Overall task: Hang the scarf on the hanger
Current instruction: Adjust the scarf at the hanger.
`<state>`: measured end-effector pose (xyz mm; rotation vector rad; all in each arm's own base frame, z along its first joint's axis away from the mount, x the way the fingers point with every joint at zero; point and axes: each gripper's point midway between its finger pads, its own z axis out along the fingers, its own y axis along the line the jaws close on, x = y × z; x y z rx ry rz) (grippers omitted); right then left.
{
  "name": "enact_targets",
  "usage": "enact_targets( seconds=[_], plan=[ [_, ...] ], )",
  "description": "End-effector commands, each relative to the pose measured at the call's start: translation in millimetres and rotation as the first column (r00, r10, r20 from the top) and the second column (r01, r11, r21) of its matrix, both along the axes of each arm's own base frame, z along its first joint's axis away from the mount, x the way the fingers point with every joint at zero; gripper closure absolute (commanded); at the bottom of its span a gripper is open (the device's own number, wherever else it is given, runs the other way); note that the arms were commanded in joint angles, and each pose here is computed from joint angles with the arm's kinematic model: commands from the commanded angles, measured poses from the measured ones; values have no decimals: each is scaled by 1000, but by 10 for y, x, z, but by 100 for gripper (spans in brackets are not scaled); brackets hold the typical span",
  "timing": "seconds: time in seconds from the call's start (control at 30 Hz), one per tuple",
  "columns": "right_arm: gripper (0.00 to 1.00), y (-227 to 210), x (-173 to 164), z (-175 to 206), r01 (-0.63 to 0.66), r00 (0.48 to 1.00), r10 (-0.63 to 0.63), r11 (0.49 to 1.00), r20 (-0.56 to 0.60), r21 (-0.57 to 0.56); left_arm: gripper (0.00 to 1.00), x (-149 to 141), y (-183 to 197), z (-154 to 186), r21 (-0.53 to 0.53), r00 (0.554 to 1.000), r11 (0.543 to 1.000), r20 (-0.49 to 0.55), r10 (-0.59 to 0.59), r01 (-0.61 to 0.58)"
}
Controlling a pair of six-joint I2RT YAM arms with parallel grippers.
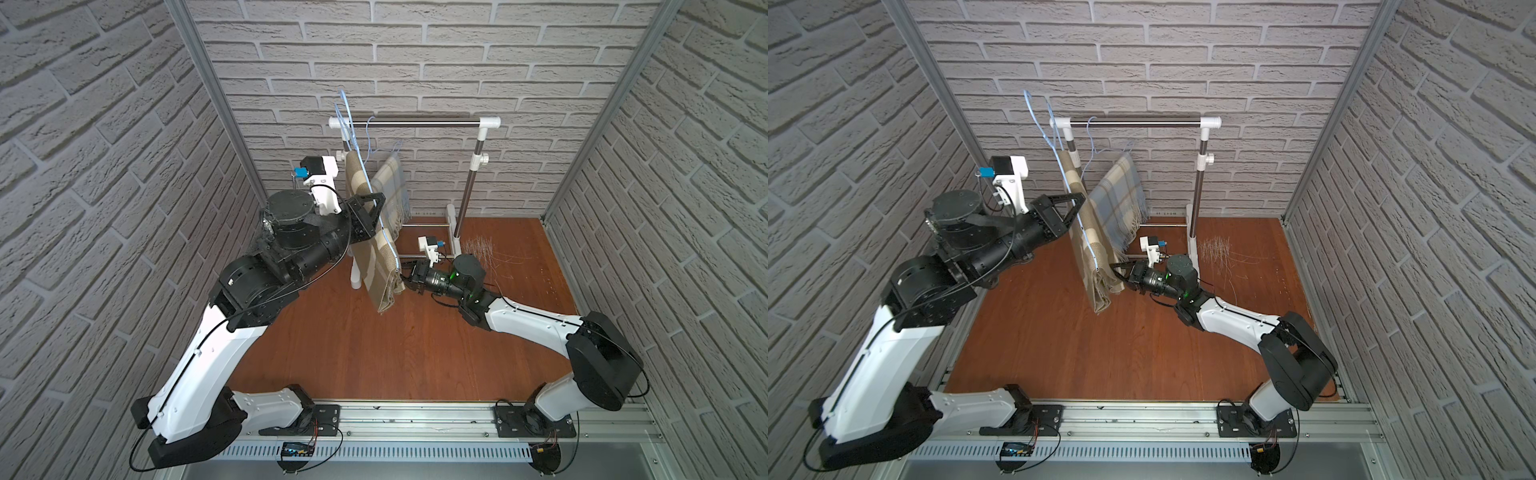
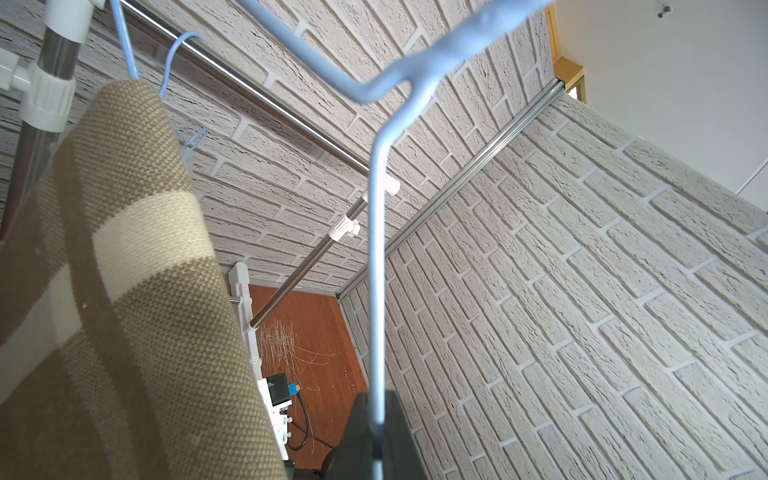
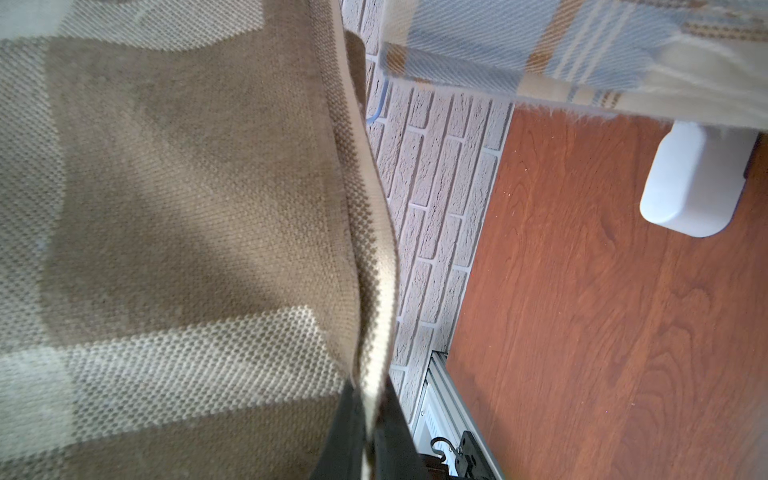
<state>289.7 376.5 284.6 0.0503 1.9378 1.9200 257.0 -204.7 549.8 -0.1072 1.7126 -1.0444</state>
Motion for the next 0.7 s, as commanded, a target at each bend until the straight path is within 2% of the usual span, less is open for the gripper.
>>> enact_targets(
  seconds=[0.0,0.03,0.1,0.13,0.23,0.3,0.4,0.57,0.67],
  plan=[
    [83,3,-14,-5,-21,1000,22,999,12,-44,100,-190,157,595,-141,984,990,177,9,17],
    [61,-16,-29,43,-21,999,22,998,26,-60,100,-182,162,573,-136,985,991,173,11,13],
    [4,-99,-72,84,-3,998,11,990,54,-141,100,-175,162,533,-131,986,991,166,11,11],
    [0,-152,-99,102,8,997,9,979,82,-204,100,-176,167,518,-129,986,992,164,12,9],
    [1,-478,-167,296,116,984,-57,927,172,-358,100,-141,150,410,-117,989,993,147,11,6],
    [1,-748,-208,430,201,965,-94,865,245,-461,100,-124,123,338,-109,990,994,137,4,11],
    [1,-1095,-299,734,307,927,-117,784,357,-539,100,-77,51,192,-103,993,994,114,-11,23],
    [0,-1111,-584,1115,264,897,37,755,441,-600,100,72,-117,-114,-99,997,994,63,-32,38],
    [4,-1019,-741,1303,263,860,113,737,498,-622,100,167,-227,-303,-108,998,993,36,-45,49]
  ],
)
